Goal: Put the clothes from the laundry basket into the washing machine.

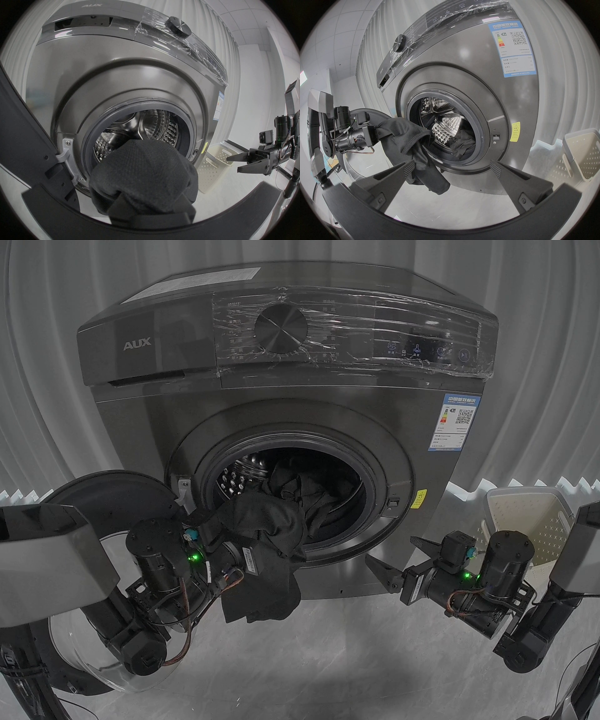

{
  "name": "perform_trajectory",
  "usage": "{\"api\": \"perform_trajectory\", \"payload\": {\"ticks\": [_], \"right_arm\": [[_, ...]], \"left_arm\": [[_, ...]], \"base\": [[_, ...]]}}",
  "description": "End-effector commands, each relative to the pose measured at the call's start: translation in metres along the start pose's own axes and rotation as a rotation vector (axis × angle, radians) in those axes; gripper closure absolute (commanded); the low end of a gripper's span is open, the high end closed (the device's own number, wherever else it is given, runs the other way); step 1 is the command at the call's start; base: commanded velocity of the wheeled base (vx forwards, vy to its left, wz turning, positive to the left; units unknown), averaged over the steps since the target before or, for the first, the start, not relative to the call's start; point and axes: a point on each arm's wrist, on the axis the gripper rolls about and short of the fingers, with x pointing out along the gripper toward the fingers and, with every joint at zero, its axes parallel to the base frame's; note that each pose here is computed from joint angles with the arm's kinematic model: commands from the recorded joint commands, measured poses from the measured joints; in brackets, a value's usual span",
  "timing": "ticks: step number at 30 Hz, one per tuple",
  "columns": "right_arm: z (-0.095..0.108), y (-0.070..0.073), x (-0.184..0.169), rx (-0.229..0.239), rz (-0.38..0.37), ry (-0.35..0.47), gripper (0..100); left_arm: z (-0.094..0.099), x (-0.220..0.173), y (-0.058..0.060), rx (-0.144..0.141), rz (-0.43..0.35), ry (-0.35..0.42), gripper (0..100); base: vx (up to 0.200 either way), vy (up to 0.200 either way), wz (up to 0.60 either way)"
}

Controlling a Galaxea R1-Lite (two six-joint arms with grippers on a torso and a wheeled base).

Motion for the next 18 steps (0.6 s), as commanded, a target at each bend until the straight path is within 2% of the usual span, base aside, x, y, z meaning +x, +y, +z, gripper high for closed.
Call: {"api": "perform_trajectory", "payload": {"ticks": [1, 7, 11, 14, 18], "right_arm": [[-0.001, 0.0, 0.0, 0.0, 0.001, 0.002, 0], [0.0, 0.001, 0.0, 0.0, 0.003, 0.0, 0], [0.0, 0.003, 0.0, 0.0, 0.008, -0.001, 0], [0.001, 0.003, -0.001, 0.0, 0.008, -0.004, 0], [0.001, 0.003, -0.003, -0.002, 0.009, -0.001, 0]], "left_arm": [[-0.003, 0.0, -0.004, -0.001, -0.01, 0.008, 100], [-0.005, 0.0, -0.009, -0.004, -0.027, 0.013, 100], [-0.006, -0.001, -0.015, -0.012, -0.045, 0.019, 100], [-0.006, -0.002, -0.025, -0.012, -0.071, 0.015, 100], [-0.012, 0.003, -0.026, -0.01, -0.071, 0.025, 100]], "base": [[0.2, 0.0, 0.0], [0.2, 0.0, 0.0], [0.0, 0.0, 0.0], [0.0, 0.0, 0.0], [0.0, 0.0, 0.0]]}}
